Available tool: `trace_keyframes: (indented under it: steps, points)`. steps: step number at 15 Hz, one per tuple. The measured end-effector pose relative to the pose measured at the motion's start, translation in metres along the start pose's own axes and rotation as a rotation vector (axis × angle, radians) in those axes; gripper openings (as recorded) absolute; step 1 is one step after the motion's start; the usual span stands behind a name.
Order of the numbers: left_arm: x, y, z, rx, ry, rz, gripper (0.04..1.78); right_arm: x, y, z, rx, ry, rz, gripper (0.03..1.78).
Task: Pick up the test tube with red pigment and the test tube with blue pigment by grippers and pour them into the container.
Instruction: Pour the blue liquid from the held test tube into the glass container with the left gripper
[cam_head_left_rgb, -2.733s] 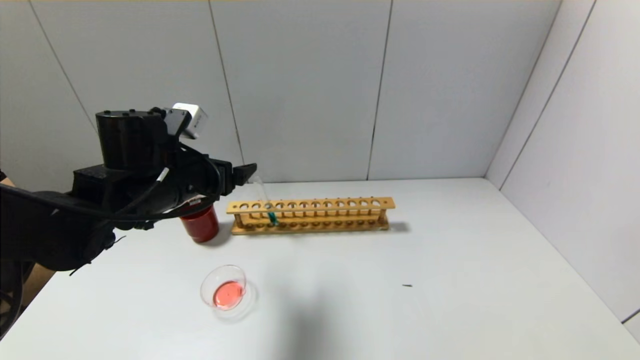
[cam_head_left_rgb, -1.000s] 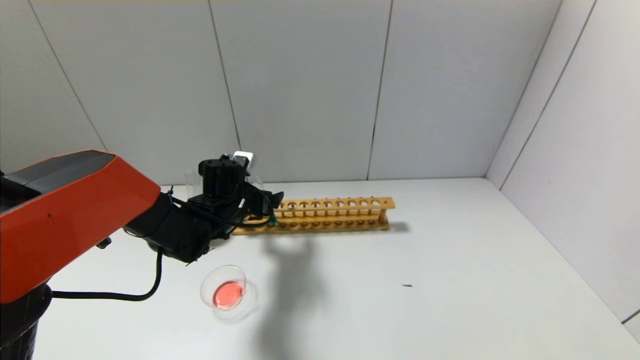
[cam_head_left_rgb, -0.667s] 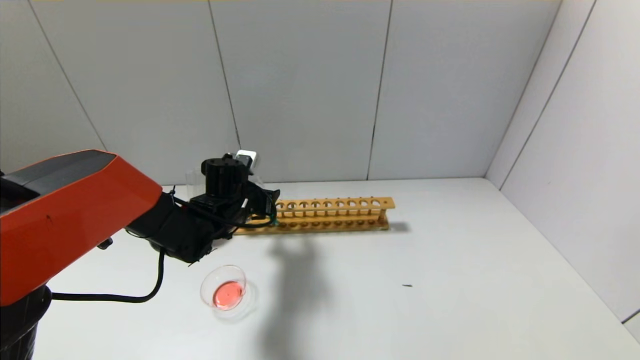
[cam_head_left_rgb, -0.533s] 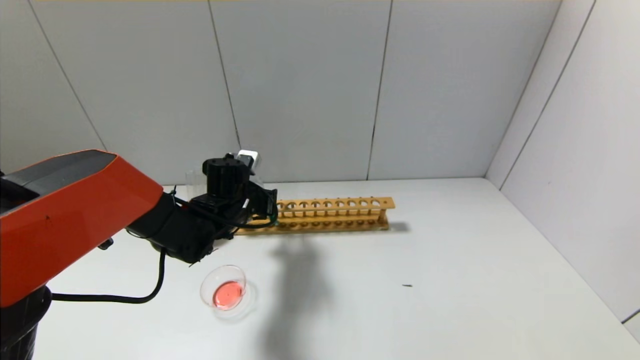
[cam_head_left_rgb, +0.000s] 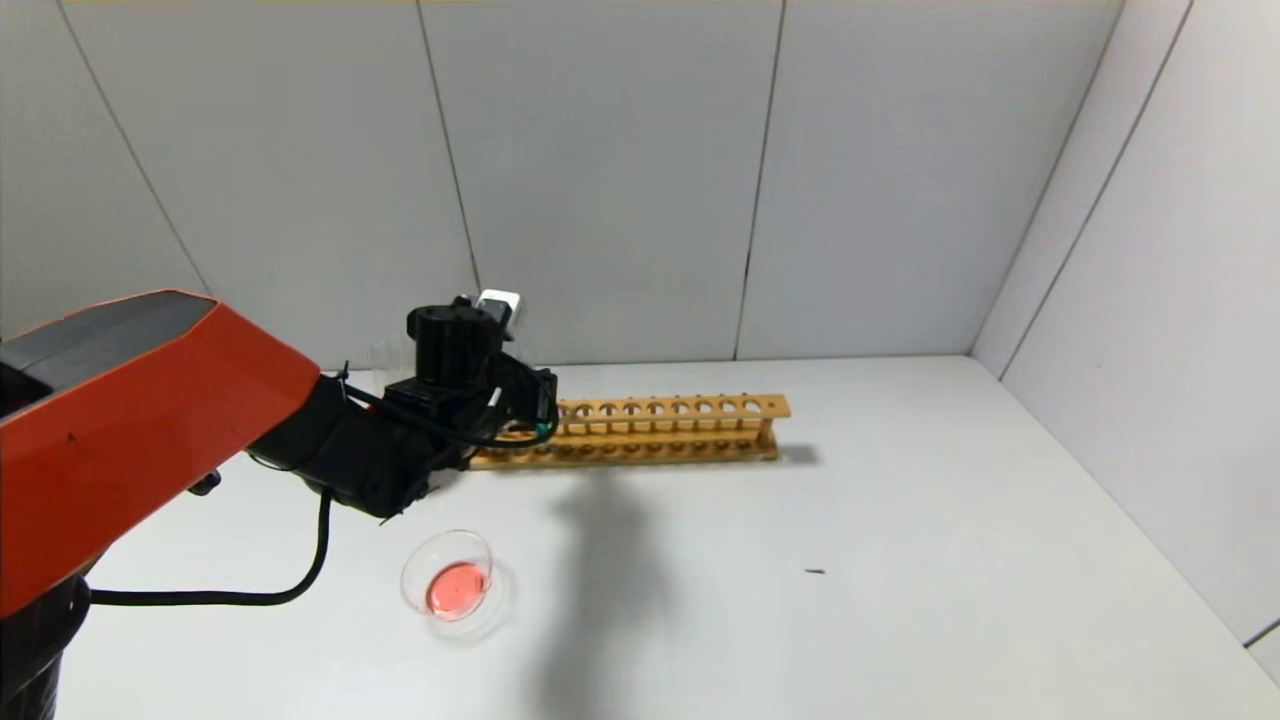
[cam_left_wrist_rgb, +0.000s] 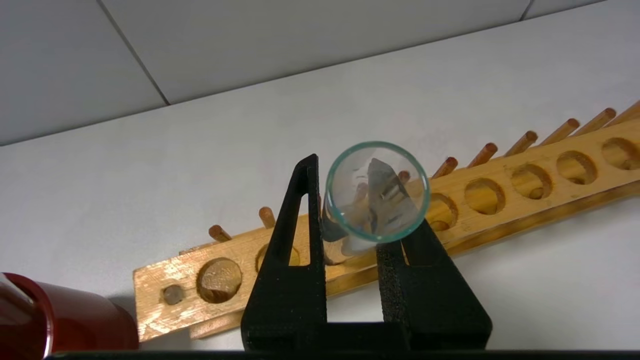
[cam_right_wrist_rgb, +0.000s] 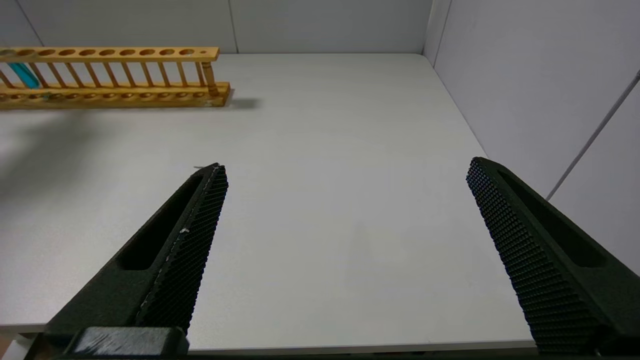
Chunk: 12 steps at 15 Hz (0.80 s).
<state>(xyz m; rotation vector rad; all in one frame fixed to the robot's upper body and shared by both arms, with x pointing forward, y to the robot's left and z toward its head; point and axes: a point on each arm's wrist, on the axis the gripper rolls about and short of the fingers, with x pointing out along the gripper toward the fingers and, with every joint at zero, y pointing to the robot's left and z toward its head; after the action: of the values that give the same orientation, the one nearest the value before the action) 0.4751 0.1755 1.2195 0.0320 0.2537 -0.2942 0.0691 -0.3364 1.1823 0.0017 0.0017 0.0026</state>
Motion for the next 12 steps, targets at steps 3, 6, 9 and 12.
trace_keyframes:
  steps: [3,6,9,12]
  points:
    - [-0.009,-0.003,0.026,0.008,-0.021,-0.008,0.33,0.0,0.0,0.0,0.0,0.0,0.0,1.75]
    - [-0.024,-0.009,0.062,0.024,-0.061,-0.024,0.33,0.0,0.0,0.0,0.0,0.0,0.0,1.75]
    - [-0.046,-0.007,0.09,0.08,-0.104,-0.02,0.33,0.0,0.0,0.0,0.0,0.0,0.0,1.75]
    - [-0.078,-0.005,0.104,0.189,-0.117,-0.013,0.33,0.0,0.0,0.0,0.0,0.0,0.0,1.75]
